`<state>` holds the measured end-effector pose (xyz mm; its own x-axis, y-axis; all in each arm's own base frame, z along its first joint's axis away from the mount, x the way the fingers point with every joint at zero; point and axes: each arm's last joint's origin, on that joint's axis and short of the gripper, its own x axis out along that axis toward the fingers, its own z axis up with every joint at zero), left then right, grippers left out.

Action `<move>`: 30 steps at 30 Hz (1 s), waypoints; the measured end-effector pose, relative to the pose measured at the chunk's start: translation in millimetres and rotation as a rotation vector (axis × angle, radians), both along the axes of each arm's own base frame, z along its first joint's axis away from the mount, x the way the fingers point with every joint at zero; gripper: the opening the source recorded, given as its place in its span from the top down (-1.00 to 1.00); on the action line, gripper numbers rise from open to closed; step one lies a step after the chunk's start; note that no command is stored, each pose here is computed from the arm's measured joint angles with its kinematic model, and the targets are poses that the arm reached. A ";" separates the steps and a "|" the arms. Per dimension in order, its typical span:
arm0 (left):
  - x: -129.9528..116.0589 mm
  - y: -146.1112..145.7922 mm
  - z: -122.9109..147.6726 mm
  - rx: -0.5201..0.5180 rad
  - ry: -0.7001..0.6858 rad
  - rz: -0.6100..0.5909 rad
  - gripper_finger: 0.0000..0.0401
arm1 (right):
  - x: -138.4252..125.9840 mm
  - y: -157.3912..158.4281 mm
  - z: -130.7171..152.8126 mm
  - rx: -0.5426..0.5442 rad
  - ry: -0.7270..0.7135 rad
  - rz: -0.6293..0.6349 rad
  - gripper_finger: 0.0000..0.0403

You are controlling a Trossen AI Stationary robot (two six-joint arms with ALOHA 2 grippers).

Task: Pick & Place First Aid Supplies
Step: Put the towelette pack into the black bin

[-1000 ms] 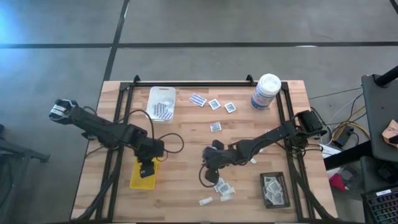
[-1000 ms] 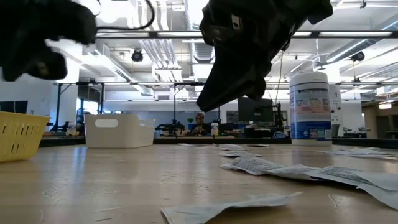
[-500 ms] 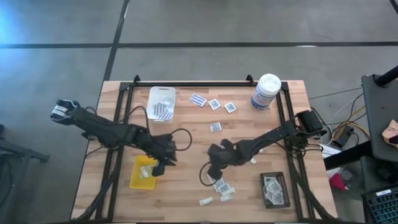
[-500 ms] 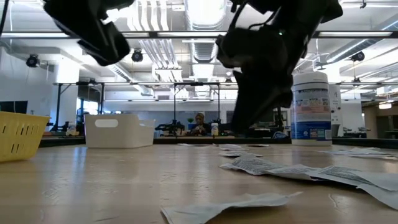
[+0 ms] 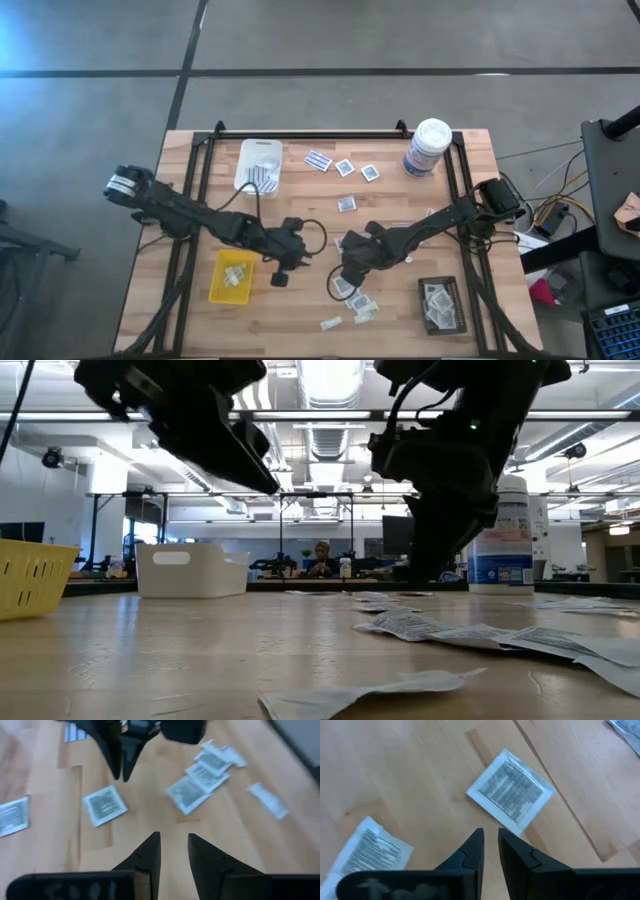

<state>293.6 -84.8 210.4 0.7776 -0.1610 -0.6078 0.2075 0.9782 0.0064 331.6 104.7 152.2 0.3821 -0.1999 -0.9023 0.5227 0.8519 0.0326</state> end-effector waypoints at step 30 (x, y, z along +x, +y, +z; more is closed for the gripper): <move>-21.2 16.4 -9.2 0.111 0.211 0.268 0.54 | 6.1 -22.2 -19.7 -0.096 -0.036 -0.057 0.74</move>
<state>272.4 -68.4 201.2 0.6384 0.1082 -0.7621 -0.0484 0.9938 0.1005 337.7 82.5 132.5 0.3996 -0.3070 -0.8638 0.5702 0.8211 -0.0280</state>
